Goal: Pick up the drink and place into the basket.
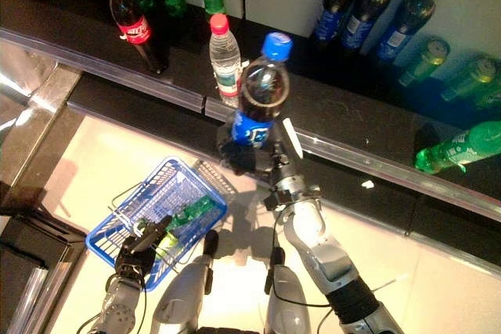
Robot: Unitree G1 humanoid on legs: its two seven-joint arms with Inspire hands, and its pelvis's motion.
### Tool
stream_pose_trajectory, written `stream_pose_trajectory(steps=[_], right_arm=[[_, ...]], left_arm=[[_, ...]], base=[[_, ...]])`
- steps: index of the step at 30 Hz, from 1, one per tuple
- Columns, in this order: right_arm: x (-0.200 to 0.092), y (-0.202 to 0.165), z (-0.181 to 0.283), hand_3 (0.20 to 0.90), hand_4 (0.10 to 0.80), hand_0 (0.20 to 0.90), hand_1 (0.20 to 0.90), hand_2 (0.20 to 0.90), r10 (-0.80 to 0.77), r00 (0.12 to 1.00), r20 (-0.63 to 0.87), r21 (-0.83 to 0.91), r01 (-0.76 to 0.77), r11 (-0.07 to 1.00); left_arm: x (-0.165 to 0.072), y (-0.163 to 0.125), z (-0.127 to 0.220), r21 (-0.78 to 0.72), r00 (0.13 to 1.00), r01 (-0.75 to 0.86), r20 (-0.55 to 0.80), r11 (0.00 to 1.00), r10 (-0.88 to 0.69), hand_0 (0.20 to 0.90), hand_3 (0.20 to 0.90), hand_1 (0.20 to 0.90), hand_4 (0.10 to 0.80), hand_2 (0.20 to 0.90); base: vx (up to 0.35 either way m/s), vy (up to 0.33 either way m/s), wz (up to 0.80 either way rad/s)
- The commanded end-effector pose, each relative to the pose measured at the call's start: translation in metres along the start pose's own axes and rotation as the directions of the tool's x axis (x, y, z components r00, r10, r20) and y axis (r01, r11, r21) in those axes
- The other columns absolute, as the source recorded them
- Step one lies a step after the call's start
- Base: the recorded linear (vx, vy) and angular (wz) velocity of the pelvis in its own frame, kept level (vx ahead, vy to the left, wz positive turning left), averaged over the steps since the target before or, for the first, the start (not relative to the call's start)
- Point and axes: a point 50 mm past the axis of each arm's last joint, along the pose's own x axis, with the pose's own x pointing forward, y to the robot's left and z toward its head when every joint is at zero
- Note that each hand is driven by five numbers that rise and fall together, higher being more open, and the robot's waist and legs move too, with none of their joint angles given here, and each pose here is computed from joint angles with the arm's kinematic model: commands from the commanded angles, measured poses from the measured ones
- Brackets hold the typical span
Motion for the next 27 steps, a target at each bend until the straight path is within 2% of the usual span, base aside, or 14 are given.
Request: stream_pose_trajectory(steps=[1,8,14,20,22,27], right_arm=[[0.012,0.042,0.063,0.200,0.100,0.300,0.300,0.300,0.209,0.918,0.337,0.062,-0.243,0.968],[0.020,0.056,0.053,0.200,0.100,0.300,0.300,0.300,0.244,0.921,0.303,0.071,-0.277,0.958],[0.027,0.069,0.045,0.200,0.100,0.300,0.300,0.300,0.215,0.939,0.270,0.074,-0.243,0.967],[0.038,0.078,0.038,0.200,0.100,0.300,0.300,0.300,0.171,0.955,0.241,0.079,-0.195,0.978],[0.041,0.080,0.035,0.200,0.100,0.300,0.300,0.300,0.151,0.962,0.226,0.086,-0.174,0.981],[0.043,0.086,0.026,0.200,0.100,0.300,0.300,0.300,0.143,0.970,0.198,0.098,-0.165,0.981]], left_arm=[[-0.010,-0.041,0.066,0.180,0.892,0.315,0.278,0.932,-0.355,0.300,0.200,0.300,0.100,0.300],[-0.024,-0.088,0.077,0.255,0.789,0.511,0.240,0.821,-0.566,0.300,0.200,0.300,0.100,0.300],[-0.042,-0.120,0.080,0.183,0.687,0.677,0.190,0.713,-0.701,0.300,0.200,0.300,0.100,0.300],[-0.059,-0.143,0.083,0.174,0.520,0.823,0.153,0.541,-0.840,0.300,0.200,0.300,0.100,0.300],[-0.069,-0.152,0.084,0.174,0.423,0.882,0.121,0.439,-0.898,0.300,0.200,0.300,0.100,0.300],[-0.082,-0.165,0.084,0.132,0.317,0.936,0.084,0.326,-0.945,0.300,0.200,0.300,0.100,0.300]], base=[[-0.061,-0.015,0.15],[-0.036,-0.016,0.18],[0.019,-0.053,0.28],[0.053,-0.058,0.31],[0.052,-0.041,0.25],[0.062,-0.024,0.23]])
